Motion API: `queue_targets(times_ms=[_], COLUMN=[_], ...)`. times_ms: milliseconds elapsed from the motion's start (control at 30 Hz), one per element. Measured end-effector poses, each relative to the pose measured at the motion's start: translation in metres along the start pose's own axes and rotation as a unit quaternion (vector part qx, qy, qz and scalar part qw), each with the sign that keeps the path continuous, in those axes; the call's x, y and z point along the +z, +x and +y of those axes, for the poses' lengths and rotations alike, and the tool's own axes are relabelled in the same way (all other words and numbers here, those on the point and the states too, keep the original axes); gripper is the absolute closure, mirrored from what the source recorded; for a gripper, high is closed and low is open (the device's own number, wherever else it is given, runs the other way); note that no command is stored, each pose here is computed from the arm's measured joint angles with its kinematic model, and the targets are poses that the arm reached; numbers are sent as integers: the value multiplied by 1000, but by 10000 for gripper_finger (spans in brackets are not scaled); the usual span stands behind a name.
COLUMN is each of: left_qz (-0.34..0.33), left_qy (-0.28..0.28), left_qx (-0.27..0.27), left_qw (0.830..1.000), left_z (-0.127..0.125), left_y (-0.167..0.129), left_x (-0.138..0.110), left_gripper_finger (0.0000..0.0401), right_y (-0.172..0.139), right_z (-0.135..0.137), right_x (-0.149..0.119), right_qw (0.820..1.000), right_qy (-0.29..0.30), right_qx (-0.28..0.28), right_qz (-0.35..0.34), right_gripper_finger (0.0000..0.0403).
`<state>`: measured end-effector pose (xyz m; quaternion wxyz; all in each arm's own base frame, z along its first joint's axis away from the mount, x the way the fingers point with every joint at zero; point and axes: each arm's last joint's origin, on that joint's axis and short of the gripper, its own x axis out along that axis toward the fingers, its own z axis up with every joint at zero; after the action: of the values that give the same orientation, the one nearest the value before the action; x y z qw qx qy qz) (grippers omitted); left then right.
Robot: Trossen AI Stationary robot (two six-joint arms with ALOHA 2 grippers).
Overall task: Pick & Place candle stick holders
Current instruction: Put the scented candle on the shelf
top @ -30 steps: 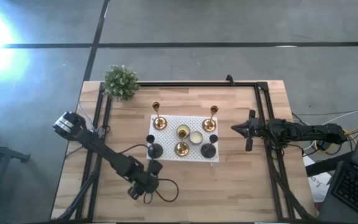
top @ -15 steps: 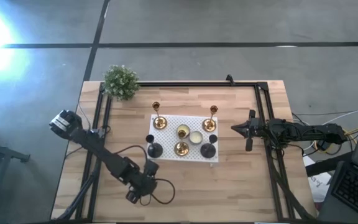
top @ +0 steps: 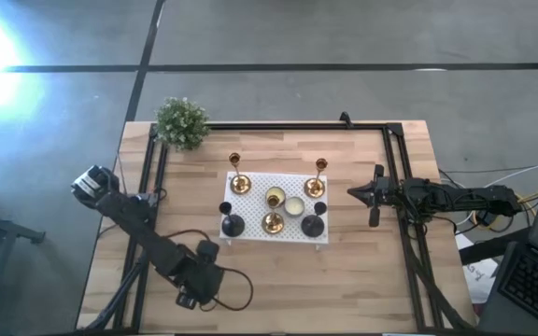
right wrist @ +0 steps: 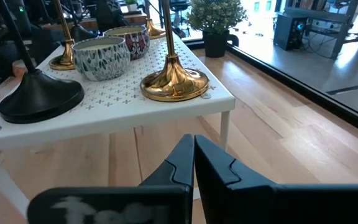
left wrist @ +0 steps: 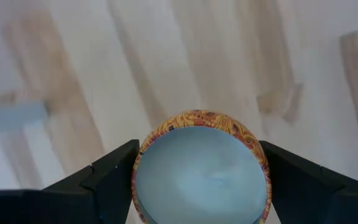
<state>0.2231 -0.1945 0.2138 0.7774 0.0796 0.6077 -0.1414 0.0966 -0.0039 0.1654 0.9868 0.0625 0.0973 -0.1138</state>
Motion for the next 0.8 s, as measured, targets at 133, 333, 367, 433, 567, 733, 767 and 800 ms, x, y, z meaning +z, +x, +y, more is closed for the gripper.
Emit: queue_targets(times_ms=[133,333,367,433,567,733,767,800], left_qz=[23,5,-1,-12,-48,-118,-133,-149], left_qy=[-33,-94,-105,-128,-170,-227,-242,-253], left_qx=[9,-1,-5,-12,-18,-9,-9,-9], left_qw=[999,996,995,992,984,967,961,956], left_z=[-3,0,2,6,17,36,40,45], left_y=[-8,-36,-43,-57,-90,-128,-136,-144], left_x=[-6,-15,-18,-24,-41,-64,-67,-71], left_gripper_finger=[102,102,102,102,102,102,102,102], right_y=[0,0,0,0,0,0,0,0], right_z=[0,0,0,0,0,0,0,0], right_x=[0,0,0,0,0,0,0,0], right_qw=[1000,1000,1000,1000,1000,1000,1000,1000], right_qy=[0,0,0,0,0,0,0,0], right_qx=[0,0,0,0,0,0,0,0], right_qz=[0,0,0,0,0,0,0,0], right_gripper_finger=[394,394,394,394,394,394,394,394])
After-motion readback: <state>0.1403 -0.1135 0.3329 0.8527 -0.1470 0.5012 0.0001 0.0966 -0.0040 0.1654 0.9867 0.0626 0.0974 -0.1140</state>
